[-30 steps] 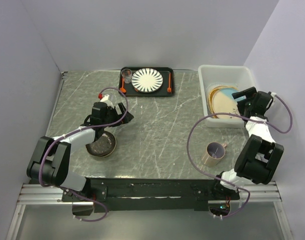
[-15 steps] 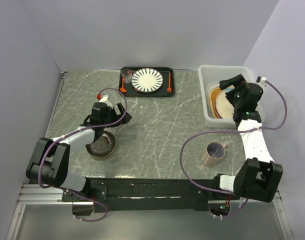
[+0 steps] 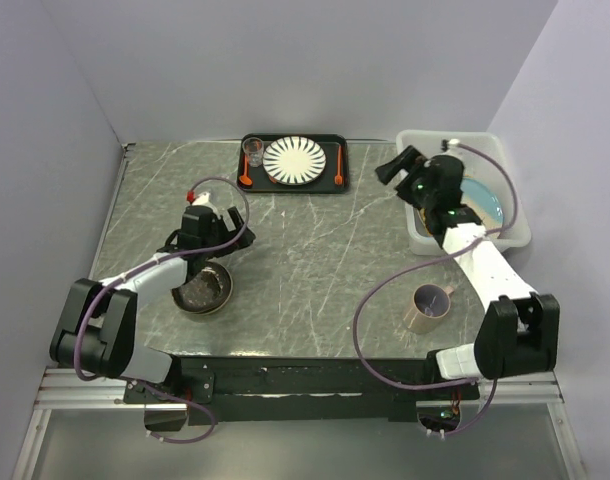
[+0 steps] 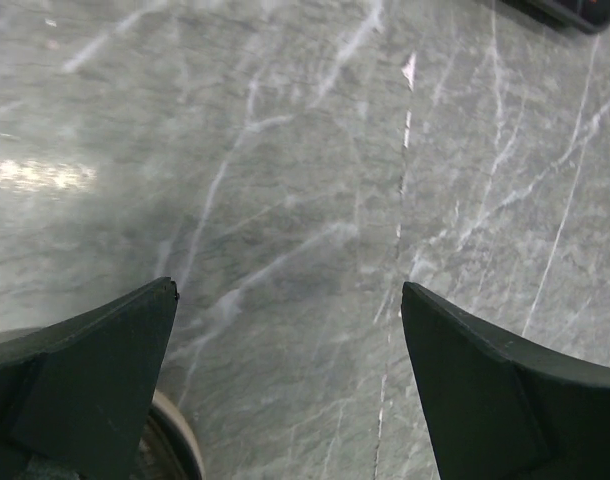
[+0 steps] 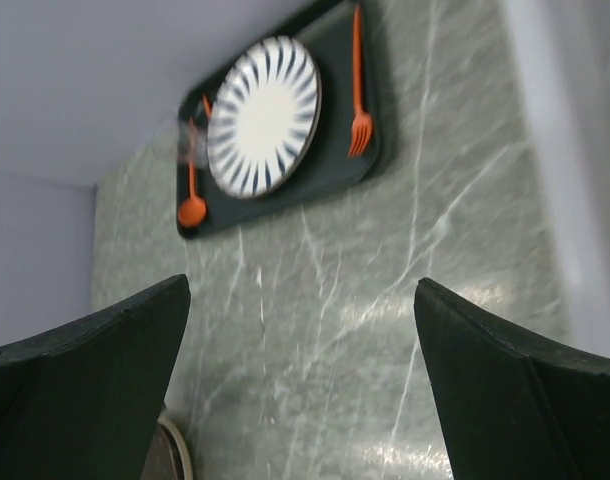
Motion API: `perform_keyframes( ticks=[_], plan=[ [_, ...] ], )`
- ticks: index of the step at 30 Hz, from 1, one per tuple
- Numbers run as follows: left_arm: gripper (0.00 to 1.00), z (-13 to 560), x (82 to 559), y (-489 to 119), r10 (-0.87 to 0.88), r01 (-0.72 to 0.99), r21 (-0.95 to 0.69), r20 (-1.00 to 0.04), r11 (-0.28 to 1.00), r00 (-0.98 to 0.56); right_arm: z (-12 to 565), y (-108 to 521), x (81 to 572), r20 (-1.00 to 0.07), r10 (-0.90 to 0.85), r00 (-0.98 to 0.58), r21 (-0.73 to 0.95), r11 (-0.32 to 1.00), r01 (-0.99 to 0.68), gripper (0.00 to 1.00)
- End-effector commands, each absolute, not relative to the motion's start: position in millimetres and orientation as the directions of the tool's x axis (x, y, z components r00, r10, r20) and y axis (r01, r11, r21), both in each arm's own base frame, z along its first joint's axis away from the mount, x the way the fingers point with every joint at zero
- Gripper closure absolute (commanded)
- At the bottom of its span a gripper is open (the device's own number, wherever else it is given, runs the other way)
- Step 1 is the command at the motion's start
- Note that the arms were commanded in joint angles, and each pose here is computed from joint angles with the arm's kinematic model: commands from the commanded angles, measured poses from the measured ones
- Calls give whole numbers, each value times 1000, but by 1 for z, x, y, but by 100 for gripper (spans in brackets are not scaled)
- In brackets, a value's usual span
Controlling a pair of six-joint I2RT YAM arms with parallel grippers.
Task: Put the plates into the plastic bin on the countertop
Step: Move the plate to the center of the board.
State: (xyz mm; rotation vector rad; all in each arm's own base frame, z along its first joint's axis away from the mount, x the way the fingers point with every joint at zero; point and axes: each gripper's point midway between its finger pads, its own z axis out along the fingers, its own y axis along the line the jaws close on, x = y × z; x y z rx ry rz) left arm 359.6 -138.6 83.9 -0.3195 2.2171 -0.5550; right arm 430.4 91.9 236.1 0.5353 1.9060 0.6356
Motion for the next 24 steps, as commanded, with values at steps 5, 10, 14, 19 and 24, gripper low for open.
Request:
perform_keyframes(
  ticks=[5,10,14,19,24],
  plan=[
    [1,114,372,-98,-526,-127,-556,-653,822,-545,193,194,433,-656,504,-561,630,775,-40,0],
    [1,122,367,-81,-565,-148,-576,-659,804,-496,161,269,422,-621,403,-672,626,771,-116,1],
    [1,127,365,-70,-578,-162,-577,-670,800,-466,142,327,405,-569,317,-759,654,734,-184,2],
    [1,127,364,-63,-570,-172,-562,-677,809,-466,116,398,375,-484,203,-852,726,636,-261,7],
    [1,125,365,-57,-584,-182,-574,-668,799,-460,104,441,347,-439,101,-893,751,587,-303,11]
  ],
)
